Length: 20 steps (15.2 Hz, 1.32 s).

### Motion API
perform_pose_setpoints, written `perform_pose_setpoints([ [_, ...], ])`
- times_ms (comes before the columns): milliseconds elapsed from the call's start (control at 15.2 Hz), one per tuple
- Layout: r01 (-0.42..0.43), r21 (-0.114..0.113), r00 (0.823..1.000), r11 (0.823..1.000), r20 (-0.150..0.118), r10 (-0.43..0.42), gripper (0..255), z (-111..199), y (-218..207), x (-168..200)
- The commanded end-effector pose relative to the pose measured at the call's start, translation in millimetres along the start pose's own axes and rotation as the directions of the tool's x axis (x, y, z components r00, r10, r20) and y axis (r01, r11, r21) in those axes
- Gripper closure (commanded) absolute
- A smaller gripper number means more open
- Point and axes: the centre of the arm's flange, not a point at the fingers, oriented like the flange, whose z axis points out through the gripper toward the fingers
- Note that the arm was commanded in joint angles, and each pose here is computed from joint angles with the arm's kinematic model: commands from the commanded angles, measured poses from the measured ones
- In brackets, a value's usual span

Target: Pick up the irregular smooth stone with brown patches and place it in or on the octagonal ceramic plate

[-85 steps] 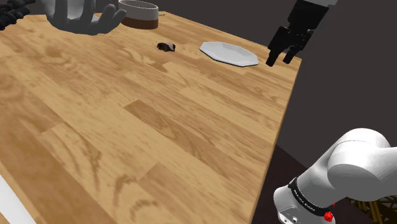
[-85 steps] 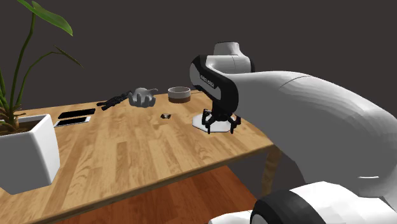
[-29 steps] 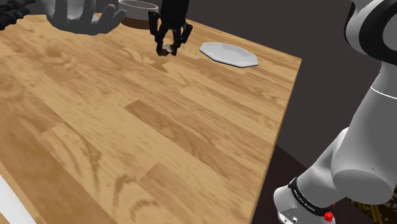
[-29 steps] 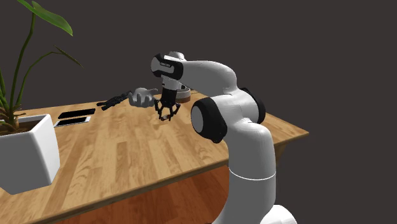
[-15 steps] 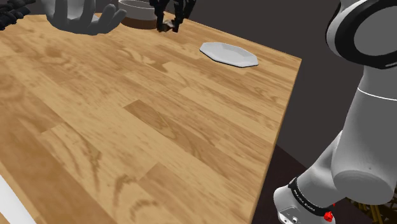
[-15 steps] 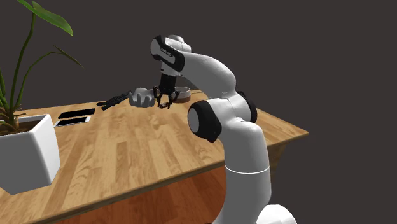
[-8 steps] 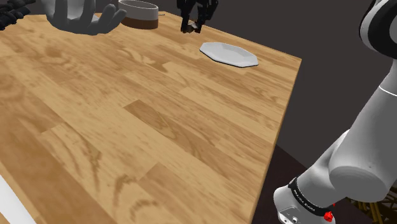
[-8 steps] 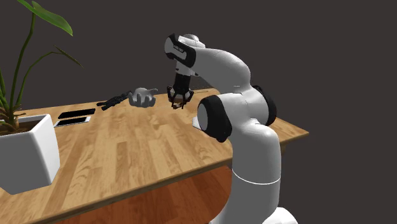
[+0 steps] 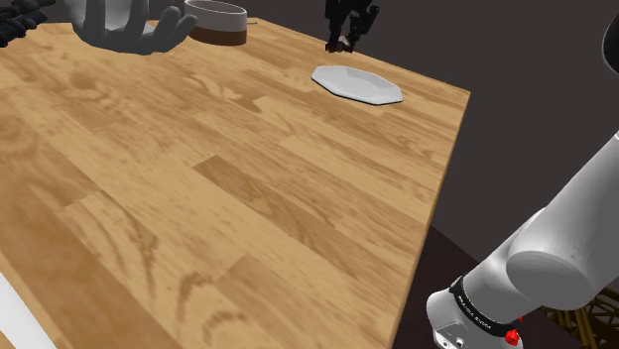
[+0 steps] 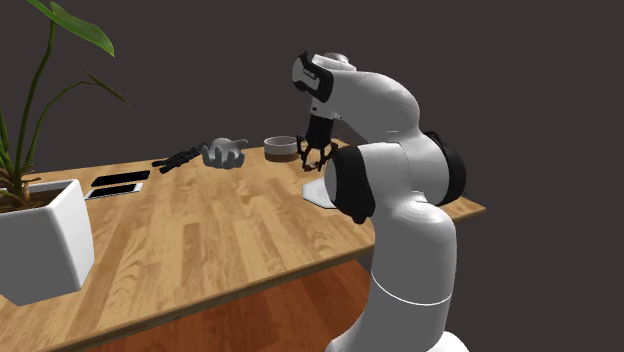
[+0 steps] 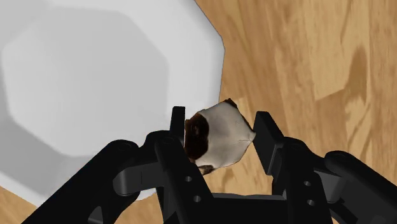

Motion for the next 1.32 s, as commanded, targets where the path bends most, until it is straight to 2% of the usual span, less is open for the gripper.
perform_pose_setpoints([
  [0,0.002,0.001,1.0,1.0,0.0,-0.002,255,-2,27,-3],
  [198,0.002,0.001,1.0,1.0,0.0,-0.002,255,-11,72,-9],
  [990,0.002,0.001,1.0,1.0,0.0,-0.002,255,50,86,1],
  [1254,0.002,0.001,1.0,1.0,0.0,-0.002,255,53,86,1],
])
